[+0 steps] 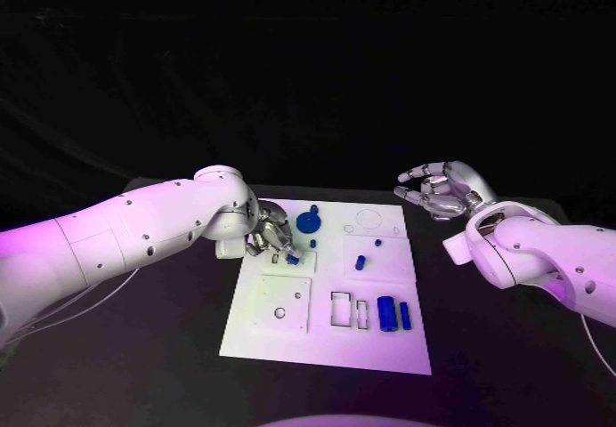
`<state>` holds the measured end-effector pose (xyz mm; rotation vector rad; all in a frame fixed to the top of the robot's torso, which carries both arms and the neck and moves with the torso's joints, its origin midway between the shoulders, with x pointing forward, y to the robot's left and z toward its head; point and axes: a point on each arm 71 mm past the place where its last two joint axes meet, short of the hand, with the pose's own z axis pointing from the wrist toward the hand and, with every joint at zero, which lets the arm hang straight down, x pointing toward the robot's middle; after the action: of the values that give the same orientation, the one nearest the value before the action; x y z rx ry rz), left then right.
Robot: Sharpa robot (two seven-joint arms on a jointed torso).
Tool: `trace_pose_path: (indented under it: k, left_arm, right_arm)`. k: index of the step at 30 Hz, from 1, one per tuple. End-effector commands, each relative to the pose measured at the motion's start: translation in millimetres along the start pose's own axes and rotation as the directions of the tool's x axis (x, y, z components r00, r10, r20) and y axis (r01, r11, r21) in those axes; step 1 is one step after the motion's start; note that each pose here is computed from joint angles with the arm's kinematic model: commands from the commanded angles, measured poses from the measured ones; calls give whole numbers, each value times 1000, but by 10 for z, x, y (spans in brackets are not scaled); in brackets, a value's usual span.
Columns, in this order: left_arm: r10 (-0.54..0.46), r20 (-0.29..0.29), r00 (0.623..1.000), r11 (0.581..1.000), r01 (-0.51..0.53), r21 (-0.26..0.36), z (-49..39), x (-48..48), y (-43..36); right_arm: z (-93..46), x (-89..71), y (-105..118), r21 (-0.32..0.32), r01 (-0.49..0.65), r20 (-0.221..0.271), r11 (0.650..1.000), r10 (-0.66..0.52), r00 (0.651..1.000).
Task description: Assemble the parts on the task board
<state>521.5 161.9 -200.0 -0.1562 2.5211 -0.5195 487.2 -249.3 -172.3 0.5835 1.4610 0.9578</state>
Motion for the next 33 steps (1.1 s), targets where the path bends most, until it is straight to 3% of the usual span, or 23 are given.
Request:
trace_pose_path:
  k: [1, 5, 14, 22, 33]
  left_arm:
    - [-34, 63, 997, 999, 32, 25, -32, -14, -16]
    - [-14, 134, 991, 1000, 12, 16, -60, -2, 42]
    - [20, 205, 979, 1000, -20, -4, -23, 81, 118]
    - [65, 229, 971, 998, -61, -27, 46, 146, 135]
    - [86, 222, 971, 996, -81, -31, 67, 182, 120]
  right_arm:
    - [-6, 7, -6, -1, -1, -14, 1000, 1, 1000]
    - [-10, -3, -12, 0, 0, -12, 1000, 0, 1000]
    - [-13, -8, -19, -1, 1, -11, 1000, -1, 1000]
    - [-17, -9, -25, -1, 1, -11, 1000, -1, 1000]
    - [-20, -10, -32, 0, 1, -11, 1000, -1, 1000]
